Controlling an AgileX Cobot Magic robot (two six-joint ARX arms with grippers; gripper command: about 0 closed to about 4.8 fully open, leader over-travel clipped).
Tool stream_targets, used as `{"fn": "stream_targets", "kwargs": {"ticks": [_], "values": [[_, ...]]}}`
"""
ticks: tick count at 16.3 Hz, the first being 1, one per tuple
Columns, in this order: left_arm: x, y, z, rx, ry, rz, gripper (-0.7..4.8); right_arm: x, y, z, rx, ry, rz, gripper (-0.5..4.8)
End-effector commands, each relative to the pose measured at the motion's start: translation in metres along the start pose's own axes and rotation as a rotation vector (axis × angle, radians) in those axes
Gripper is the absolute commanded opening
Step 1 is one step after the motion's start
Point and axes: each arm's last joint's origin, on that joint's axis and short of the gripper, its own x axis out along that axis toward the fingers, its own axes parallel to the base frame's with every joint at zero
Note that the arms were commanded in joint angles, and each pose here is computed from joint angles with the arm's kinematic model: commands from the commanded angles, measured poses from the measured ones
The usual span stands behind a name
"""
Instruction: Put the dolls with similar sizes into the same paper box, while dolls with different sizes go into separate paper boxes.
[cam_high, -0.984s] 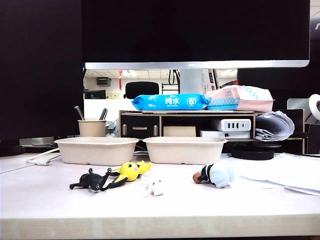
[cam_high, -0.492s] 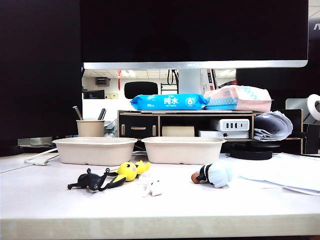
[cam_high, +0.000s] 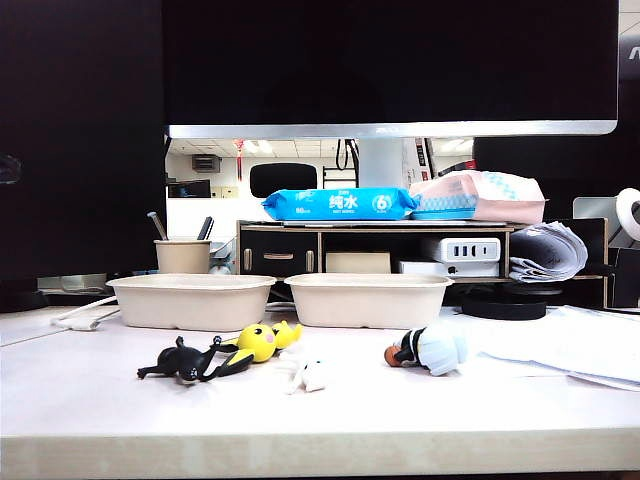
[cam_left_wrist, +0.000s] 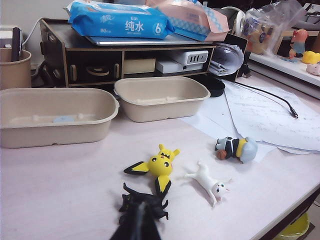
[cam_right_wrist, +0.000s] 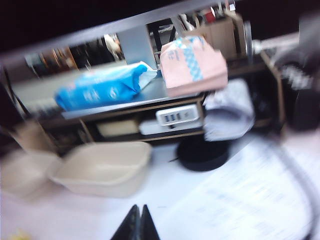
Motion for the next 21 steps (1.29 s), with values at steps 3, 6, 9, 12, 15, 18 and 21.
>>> {"fn": "stream_targets", "kwargs": {"ticks": [3, 6, 9, 12, 15, 18, 21], "values": [[0.009, 0.002, -0.012, 0.000, 0.161, 0.030, -0.05, -0.004, 0.009, 0.024, 0.268, -0.089, 0.069, -0.02], [0.017, 0.004, -0.029, 0.003, 0.357, 0.055, -0.05, -0.017, 0.026, 0.063, 0.155, -0.034, 0.064, -0.03], [0.017, 0.004, -0.032, 0.004, 0.388, 0.060, -0.05, -0.012, 0.041, 0.099, -0.016, 0.191, 0.185, -0.03], [0.016, 0.004, -0.031, 0.004, 0.377, 0.059, -0.05, 0.019, 0.050, 0.122, -0.071, 0.498, 0.334, -0.02], [0.016, 0.008, -0.030, -0.004, 0.367, 0.086, -0.05, 0.079, 0.084, 0.129, -0.256, 0.839, 0.492, -0.02], [0.016, 0.011, -0.029, -0.013, 0.351, 0.118, -0.05, 0.129, 0.153, 0.103, -0.439, 0.972, 0.742, -0.02], [0.016, 0.012, -0.028, -0.013, 0.350, 0.123, -0.05, 0.163, 0.209, 0.061, -0.686, 1.103, 0.805, -0.02]]}}
